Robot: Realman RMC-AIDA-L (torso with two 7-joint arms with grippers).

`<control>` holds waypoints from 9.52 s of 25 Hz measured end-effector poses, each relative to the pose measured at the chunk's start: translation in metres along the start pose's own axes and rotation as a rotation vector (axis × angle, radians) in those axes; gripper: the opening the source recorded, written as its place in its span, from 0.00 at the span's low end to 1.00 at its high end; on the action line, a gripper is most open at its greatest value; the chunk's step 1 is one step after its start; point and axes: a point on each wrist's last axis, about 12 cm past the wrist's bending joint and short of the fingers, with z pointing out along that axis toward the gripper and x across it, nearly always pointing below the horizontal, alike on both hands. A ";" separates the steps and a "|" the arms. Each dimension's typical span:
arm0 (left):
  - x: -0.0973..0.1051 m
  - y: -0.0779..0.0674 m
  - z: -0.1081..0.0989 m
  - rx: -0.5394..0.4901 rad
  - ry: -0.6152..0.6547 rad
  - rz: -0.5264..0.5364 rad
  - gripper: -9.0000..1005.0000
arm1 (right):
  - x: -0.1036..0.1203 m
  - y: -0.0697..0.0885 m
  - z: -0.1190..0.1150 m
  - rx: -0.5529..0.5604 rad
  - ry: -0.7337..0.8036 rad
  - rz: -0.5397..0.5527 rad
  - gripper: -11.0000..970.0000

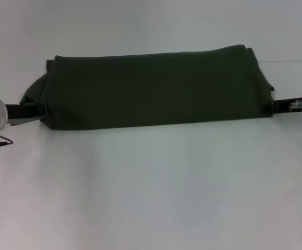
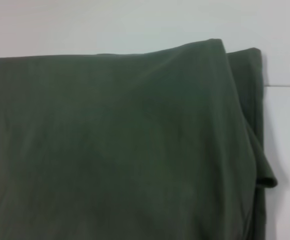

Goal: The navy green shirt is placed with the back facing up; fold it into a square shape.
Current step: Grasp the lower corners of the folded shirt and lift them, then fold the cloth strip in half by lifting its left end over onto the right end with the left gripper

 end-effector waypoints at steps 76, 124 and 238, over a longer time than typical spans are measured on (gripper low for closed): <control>-0.005 -0.001 -0.003 0.016 0.000 0.016 0.01 | 0.002 0.005 0.010 0.059 -0.017 0.001 0.41; -0.014 -0.001 -0.072 0.244 0.367 0.095 0.01 | 0.040 -0.046 -0.082 -0.298 0.157 0.114 0.07; -0.008 0.015 -0.081 0.223 0.284 -0.331 0.86 | -0.026 -0.028 -0.059 -0.236 -0.509 -0.221 0.89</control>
